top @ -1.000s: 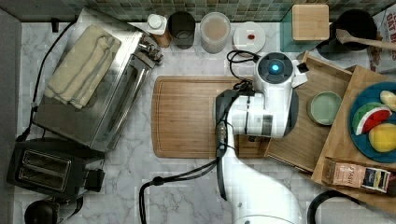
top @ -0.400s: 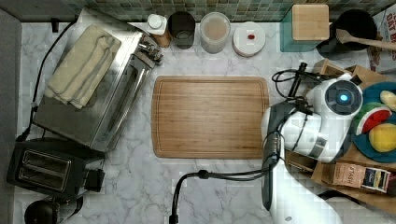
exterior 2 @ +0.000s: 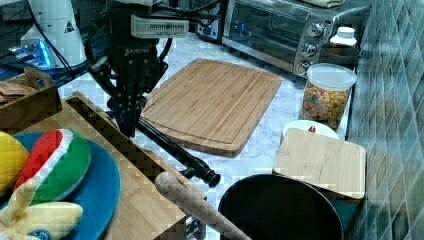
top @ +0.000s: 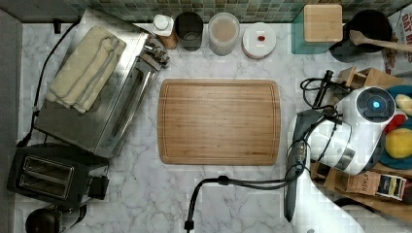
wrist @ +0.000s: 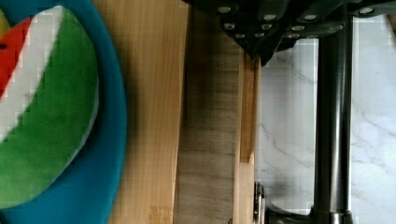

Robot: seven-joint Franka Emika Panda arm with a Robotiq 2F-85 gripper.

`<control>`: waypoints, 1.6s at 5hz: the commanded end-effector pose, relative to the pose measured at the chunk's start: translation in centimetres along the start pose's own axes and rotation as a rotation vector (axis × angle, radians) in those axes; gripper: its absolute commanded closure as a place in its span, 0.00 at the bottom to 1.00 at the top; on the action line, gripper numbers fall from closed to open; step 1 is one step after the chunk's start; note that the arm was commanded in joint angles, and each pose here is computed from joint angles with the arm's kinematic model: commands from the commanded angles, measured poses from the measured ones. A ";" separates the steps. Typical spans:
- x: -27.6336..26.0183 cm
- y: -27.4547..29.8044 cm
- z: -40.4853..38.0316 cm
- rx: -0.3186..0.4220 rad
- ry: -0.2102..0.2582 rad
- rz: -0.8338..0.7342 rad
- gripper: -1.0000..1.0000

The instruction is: Close the drawer.

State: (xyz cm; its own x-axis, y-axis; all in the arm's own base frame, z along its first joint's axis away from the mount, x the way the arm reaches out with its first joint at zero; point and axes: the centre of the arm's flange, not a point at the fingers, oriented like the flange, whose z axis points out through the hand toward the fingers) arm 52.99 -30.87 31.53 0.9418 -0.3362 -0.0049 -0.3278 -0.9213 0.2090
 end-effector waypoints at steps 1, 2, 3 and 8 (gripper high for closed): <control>-1.0 6.2 -4.8 -0.144 -0.023 0.154 1.00; -1.0 6.2 -4.8 -0.144 -0.023 0.153 1.00; -1.0 6.2 -4.8 -0.144 -0.023 0.153 1.00; -1.0 6.2 -4.8 -0.144 -0.024 0.154 1.00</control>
State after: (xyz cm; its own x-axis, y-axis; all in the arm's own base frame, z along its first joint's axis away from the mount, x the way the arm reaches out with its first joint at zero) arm 51.40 -31.32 32.23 0.9123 -0.3996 -0.0889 -0.3528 -0.8777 0.3244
